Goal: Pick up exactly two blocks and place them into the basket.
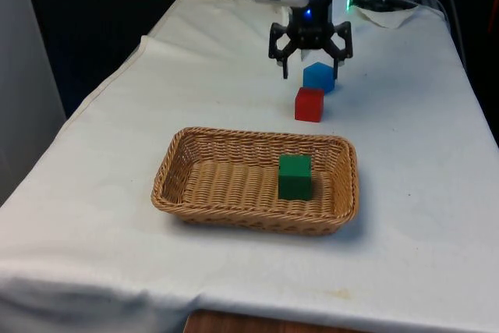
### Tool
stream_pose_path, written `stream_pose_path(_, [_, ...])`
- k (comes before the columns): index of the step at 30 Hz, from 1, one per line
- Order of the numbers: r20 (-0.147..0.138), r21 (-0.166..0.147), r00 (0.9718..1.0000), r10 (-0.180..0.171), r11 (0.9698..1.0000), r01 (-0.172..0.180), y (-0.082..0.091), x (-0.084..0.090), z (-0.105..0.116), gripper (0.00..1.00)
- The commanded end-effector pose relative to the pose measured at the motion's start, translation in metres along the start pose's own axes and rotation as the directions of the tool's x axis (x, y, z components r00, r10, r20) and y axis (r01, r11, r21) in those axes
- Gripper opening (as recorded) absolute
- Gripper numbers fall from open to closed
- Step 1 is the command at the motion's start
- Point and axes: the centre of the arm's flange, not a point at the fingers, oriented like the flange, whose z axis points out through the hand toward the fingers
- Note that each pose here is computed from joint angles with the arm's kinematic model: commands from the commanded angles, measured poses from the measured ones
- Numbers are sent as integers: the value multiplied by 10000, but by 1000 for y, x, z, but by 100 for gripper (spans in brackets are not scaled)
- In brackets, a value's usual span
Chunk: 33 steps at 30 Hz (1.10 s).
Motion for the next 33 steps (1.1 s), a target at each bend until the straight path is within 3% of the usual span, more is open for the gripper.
stream_pose_path(1, [-41, -86, 9999, 101, 9999, -101, 0, 1, 4, 100])
stream_pose_path(10, [-6, -114, 9999, 140, 9998, -140, 8, 0, 10, 100])
stream_pose_path(18, [179, -365, 9996, 234, 9991, -227, 15, -1, 32, 100])
stream_pose_path(24, [173, -316, 9991, 394, 9987, -389, 13, 0, 49, 100])
stream_pose_path(33, [168, -268, 9985, 522, 9983, -518, 13, 0, 48, 100])
